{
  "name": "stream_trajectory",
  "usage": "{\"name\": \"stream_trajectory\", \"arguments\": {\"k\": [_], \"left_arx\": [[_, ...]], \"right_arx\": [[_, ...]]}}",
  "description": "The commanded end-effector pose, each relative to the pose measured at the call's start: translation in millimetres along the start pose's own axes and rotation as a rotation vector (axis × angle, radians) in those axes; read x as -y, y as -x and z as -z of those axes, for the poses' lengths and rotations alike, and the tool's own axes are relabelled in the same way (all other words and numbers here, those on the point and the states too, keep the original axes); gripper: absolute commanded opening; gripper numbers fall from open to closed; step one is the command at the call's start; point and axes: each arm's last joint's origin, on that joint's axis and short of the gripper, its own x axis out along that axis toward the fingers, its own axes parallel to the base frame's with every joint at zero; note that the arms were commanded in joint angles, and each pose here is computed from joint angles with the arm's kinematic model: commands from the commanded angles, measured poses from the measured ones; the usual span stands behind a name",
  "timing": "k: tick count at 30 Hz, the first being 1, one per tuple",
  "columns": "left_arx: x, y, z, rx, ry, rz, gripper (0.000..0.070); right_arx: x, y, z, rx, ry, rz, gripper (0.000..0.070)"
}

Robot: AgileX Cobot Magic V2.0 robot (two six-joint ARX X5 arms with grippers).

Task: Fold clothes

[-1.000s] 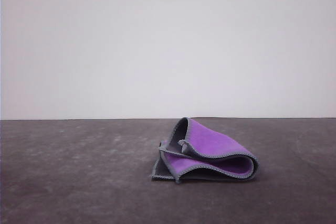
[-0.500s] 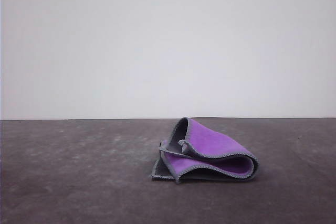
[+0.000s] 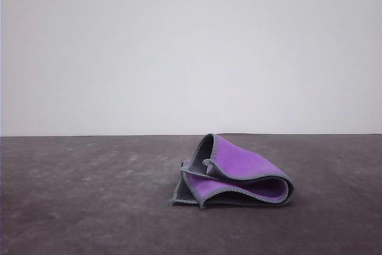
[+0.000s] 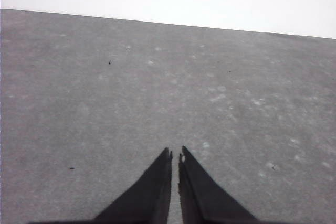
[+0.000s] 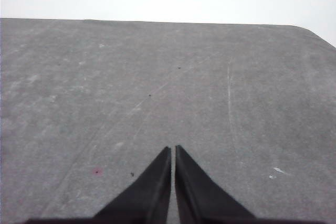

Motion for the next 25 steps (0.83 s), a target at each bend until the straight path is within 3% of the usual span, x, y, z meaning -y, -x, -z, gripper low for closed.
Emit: {"name": "stream_trajectory", "arguments": {"k": [1, 25], "left_arx": [[-0.9, -1.8, 6.9, -0.026, 0.006, -0.004, 0.0011], [-0.9, -1.8, 6.9, -0.026, 0.006, -0.004, 0.0011]], "right_arx": [[0.2, -0.4, 0.2, 0.01, -0.011, 0.002, 0.0007], [0.2, -0.4, 0.2, 0.01, -0.011, 0.002, 0.0007]]}}
